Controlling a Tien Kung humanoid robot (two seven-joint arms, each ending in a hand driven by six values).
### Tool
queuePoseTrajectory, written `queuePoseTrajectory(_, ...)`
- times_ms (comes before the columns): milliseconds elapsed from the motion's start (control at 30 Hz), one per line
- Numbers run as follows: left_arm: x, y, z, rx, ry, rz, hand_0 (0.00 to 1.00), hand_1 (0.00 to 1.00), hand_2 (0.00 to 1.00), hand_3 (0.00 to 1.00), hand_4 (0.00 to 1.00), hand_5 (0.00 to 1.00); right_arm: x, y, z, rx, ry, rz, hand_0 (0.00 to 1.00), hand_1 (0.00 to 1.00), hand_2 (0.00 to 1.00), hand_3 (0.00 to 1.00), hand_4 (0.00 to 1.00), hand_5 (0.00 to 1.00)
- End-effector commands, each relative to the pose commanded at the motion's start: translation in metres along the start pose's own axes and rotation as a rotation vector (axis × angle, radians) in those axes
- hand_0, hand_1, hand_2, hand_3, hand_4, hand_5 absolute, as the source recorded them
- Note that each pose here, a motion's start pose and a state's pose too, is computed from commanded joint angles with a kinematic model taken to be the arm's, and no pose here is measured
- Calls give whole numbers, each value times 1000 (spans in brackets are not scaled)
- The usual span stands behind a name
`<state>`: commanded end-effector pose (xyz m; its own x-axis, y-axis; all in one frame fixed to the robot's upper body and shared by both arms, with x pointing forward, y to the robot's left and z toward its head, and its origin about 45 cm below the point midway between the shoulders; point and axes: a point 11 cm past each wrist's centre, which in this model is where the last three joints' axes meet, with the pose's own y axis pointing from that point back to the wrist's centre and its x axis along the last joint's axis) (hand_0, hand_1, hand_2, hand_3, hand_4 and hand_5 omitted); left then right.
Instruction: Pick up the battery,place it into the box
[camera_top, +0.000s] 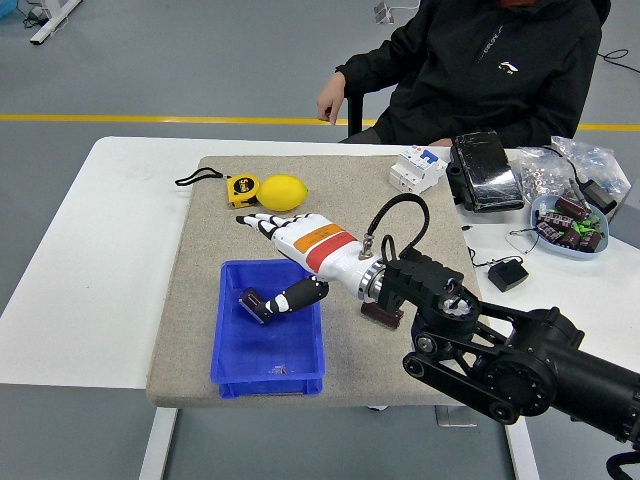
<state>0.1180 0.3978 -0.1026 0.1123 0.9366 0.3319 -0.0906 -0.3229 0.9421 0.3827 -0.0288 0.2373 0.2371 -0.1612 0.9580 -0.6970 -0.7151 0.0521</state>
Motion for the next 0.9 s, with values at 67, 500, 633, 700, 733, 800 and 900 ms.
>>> queuePoseTrajectory(67, 0, 0, -1, 1, 1, 1, 723, 698, 663, 585, 632, 539, 8, 4, 8, -7, 21, 16, 652, 723, 865, 929, 924, 353)
queuePoseTrajectory(500, 3, 0, 3, -11, 16, 8, 723, 696, 662, 585, 632, 539, 26, 68, 84, -152, 119, -33, 531, 634, 716, 743, 958, 391)
queuePoseTrajectory(633, 2, 1, 5, -15, 16, 6, 723, 696, 662, 585, 632, 539, 11, 82, 89, -165, 118, -74, 531, 634, 716, 743, 958, 391)
queuePoseTrajectory(700, 1, 1, 6, -16, 18, 4, 723, 697, 663, 586, 632, 539, 2, 86, 92, -176, 109, -96, 526, 627, 705, 716, 956, 392)
queuePoseTrajectory(733, 0, 1, 6, -16, 18, 4, 723, 697, 663, 586, 632, 539, -2, 88, 95, -183, 104, -105, 526, 627, 705, 716, 956, 392)
queuePoseTrajectory(800, 0, 1, 5, -15, 21, 3, 723, 697, 663, 586, 632, 539, -13, 91, 100, -209, 82, -124, 526, 627, 705, 716, 956, 392)
queuePoseTrajectory(900, -1, 0, 2, -10, 26, 2, 723, 698, 663, 585, 632, 540, -28, 90, 101, -223, 61, -147, 523, 624, 702, 707, 956, 393)
